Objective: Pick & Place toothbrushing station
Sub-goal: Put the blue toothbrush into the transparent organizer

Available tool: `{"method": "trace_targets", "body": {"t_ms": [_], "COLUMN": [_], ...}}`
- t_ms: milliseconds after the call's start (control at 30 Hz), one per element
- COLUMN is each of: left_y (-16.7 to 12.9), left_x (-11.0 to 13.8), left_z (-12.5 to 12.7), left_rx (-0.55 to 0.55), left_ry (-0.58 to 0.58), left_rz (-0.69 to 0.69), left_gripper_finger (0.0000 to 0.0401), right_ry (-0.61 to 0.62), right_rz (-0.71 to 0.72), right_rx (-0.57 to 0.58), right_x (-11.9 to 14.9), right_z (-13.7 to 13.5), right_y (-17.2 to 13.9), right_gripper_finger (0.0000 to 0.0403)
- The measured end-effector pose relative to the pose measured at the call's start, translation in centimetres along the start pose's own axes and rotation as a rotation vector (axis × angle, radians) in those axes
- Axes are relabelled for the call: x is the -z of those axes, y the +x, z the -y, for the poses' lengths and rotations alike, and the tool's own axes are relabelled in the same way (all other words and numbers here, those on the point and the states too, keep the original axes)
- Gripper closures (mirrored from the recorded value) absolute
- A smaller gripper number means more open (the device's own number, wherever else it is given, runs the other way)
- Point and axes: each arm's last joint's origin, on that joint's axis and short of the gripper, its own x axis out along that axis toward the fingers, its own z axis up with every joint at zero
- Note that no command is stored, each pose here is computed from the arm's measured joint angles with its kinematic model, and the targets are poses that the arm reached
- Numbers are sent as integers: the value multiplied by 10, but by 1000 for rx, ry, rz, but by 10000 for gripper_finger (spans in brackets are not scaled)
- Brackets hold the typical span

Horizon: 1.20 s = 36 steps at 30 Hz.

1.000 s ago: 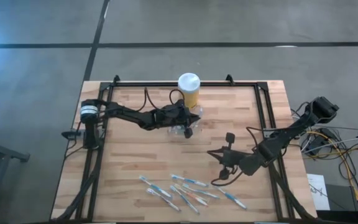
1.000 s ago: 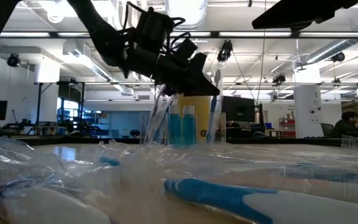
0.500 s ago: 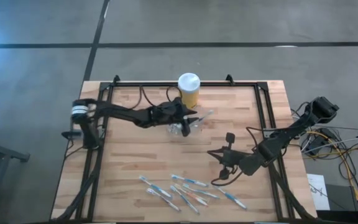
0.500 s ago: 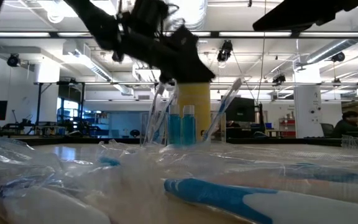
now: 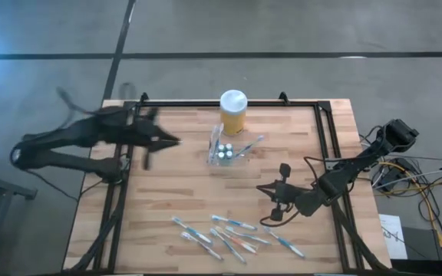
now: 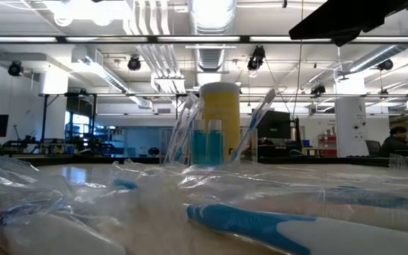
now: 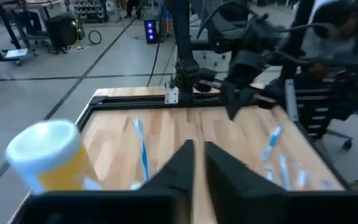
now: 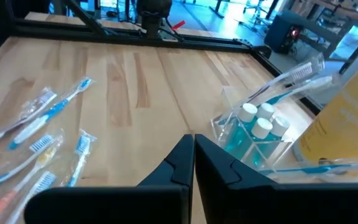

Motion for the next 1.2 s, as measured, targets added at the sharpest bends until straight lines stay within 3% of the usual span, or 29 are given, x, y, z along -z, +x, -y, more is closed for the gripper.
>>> {"method": "trace_targets", "body": {"t_ms": [67, 200, 300, 400, 567, 667, 833, 1100, 1200], "left_y": [-21, -40, -33, -28, -16, -10, -9, -13, -14], "left_x": [13, 43, 74, 94, 129, 144, 149, 141, 137], "left_z": [3, 7, 8, 9, 10, 10, 11, 12, 12], "left_rx": [3, 5, 17, 51, 56, 55, 84, 105, 105], "left_ry": [-30, -74, -105, -109, -100, -98, -101, -99, -97], "left_rz": [-7, 51, 71, 201, 262, 223, 213, 243, 255], "left_gripper_finger": [392, 395, 397, 398, 398, 399, 397, 393, 393], "right_ry": [25, 70, 79, 113, 276, 333, 412, 486, 482], "right_rz": [0, 9, 4, -42, -324, -521, -804, -939, -1036], "right_rx": [0, -15, -86, -177, -165, -129, -98, -31, -46], "right_x": [0, -8, -18, -30, -41, -45, -45, -38, -32], "right_z": [0, 0, -3, -6, -6, -9, -24, -63, -80], "right_y": [0, 1, 1, -1, -8, -17, -33, -33, -23], "right_gripper_finger": [394, 394, 394, 394, 394, 394, 394, 392, 370]}}
